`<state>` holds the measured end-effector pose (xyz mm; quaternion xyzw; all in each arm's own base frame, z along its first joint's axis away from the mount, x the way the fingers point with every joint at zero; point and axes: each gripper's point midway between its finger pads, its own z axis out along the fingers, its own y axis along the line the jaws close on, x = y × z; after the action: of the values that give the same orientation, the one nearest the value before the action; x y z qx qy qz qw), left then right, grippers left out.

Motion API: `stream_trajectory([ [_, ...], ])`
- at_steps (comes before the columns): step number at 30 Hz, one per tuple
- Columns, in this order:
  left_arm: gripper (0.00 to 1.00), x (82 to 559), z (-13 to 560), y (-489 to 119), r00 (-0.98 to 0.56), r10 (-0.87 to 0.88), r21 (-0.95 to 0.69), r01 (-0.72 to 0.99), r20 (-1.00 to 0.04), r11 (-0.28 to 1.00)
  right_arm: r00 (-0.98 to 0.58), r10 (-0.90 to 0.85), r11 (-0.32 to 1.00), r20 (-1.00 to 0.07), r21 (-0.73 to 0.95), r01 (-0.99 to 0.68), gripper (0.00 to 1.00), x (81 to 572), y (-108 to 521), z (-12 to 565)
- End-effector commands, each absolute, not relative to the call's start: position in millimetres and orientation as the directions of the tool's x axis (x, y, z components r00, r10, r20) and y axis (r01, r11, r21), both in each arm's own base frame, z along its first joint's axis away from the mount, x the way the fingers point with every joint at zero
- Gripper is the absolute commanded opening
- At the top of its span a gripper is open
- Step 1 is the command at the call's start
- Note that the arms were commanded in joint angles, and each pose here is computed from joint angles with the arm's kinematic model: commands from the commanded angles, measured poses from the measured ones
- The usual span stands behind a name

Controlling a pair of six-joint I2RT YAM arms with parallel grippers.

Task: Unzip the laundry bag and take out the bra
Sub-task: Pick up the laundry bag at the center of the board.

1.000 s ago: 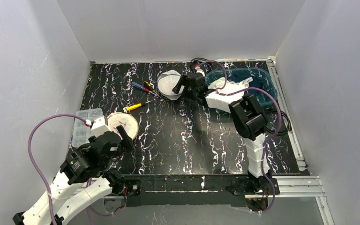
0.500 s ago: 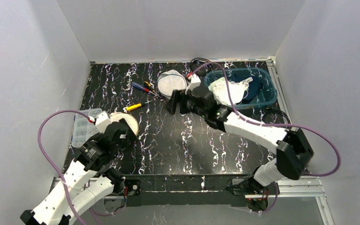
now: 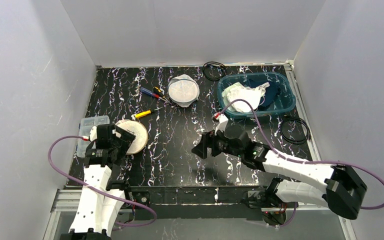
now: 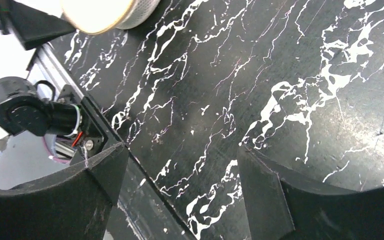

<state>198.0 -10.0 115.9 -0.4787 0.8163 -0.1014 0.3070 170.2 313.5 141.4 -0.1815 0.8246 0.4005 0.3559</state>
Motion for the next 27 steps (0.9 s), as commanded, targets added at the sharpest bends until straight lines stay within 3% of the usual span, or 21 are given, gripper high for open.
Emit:
stream_trajectory([
  [1, 0.87, 203, 109, -17, -0.358, -0.861, -0.490, -0.713, -0.361, 0.501, -0.643, 0.050, 0.579, -0.764, 0.546, -0.605, 0.87, 164, 304, 160],
  [4, 0.81, 207, 100, -15, -0.367, -0.859, -0.469, -0.725, -0.358, 0.505, -0.637, 0.065, 0.592, -0.768, 0.543, -0.595, 0.87, 162, 295, 157],
  [7, 0.62, 216, 98, -20, -0.384, -0.852, -0.493, -0.697, -0.355, 0.520, -0.627, 0.081, 0.599, -0.775, 0.540, -0.591, 0.87, 161, 287, 160],
  [9, 0.57, 218, 98, -23, -0.400, -0.847, -0.502, -0.683, -0.350, 0.530, -0.613, 0.096, 0.601, -0.784, 0.537, -0.592, 0.87, 161, 283, 166],
  [12, 0.61, 215, 92, -22, -0.414, -0.840, -0.484, -0.688, -0.350, 0.541, -0.599, 0.105, 0.601, -0.794, 0.530, -0.598, 0.87, 160, 278, 171],
  [19, 0.84, 201, 74, -26, -0.426, -0.848, -0.469, -0.707, -0.316, 0.530, -0.616, 0.119, 0.594, -0.779, 0.552, -0.585, 0.88, 158, 278, 168],
  [22, 0.83, 203, 67, -34, -0.438, -0.850, -0.506, -0.684, -0.291, 0.526, -0.623, 0.131, 0.587, -0.771, 0.567, -0.578, 0.88, 158, 279, 167],
  [27, 0.57, 216, 68, -39, -0.415, -0.860, -0.572, -0.643, -0.298, 0.509, -0.629, 0.136, 0.580, -0.765, 0.576, -0.575, 0.88, 157, 280, 168],
])
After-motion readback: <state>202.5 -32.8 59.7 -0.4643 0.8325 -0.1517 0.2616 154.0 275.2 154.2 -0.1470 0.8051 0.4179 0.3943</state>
